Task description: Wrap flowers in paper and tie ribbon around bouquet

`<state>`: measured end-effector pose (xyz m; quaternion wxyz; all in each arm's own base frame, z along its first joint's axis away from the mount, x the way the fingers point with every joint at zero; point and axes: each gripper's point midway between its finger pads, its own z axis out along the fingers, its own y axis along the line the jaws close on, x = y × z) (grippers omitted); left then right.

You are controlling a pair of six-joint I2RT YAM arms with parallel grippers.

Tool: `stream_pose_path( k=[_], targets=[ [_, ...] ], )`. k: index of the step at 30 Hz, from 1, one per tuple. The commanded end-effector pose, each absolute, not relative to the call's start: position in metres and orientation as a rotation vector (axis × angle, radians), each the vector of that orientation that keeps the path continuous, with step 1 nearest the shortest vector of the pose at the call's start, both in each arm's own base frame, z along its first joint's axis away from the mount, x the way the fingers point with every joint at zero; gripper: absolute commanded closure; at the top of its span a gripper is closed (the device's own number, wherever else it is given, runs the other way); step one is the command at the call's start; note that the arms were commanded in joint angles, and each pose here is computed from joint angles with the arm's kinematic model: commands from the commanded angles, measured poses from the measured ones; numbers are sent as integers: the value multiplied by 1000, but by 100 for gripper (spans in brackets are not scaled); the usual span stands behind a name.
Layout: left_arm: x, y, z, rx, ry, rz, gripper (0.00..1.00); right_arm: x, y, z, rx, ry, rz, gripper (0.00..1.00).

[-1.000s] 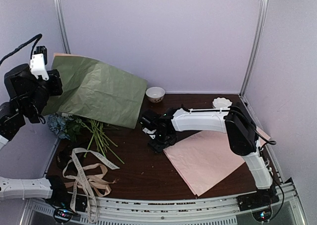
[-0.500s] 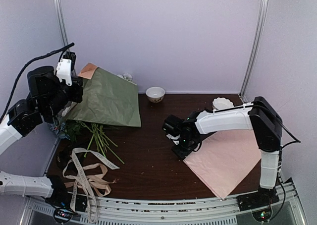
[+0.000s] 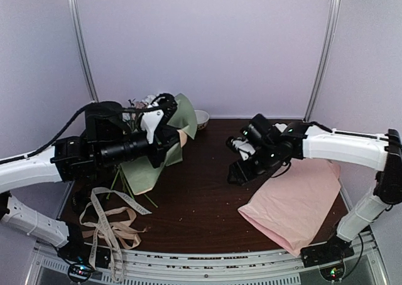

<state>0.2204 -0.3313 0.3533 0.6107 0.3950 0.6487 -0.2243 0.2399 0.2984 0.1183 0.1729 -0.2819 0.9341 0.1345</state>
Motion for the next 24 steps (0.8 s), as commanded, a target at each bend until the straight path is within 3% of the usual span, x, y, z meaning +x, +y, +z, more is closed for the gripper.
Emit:
stream_pose_path(
  k=[1, 8, 12, 18, 24],
  targets=[
    [204, -366, 365, 977, 1348, -626, 100, 264, 330, 230, -552, 2344, 968, 38],
    [207, -386, 349, 977, 1356, -672, 100, 242, 361, 298, -505, 2034, 1517, 33],
    [208, -387, 347, 984, 1361, -664, 100, 236, 367, 318, -505, 1940, 1655, 35],
    [210, -383, 344, 982, 1375, -639, 100, 227, 366, 354, -510, 1780, 1788, 48],
    [210, -383, 343, 986, 1375, -632, 100, 234, 373, 360, -491, 1762, 1821, 47]
  ],
)
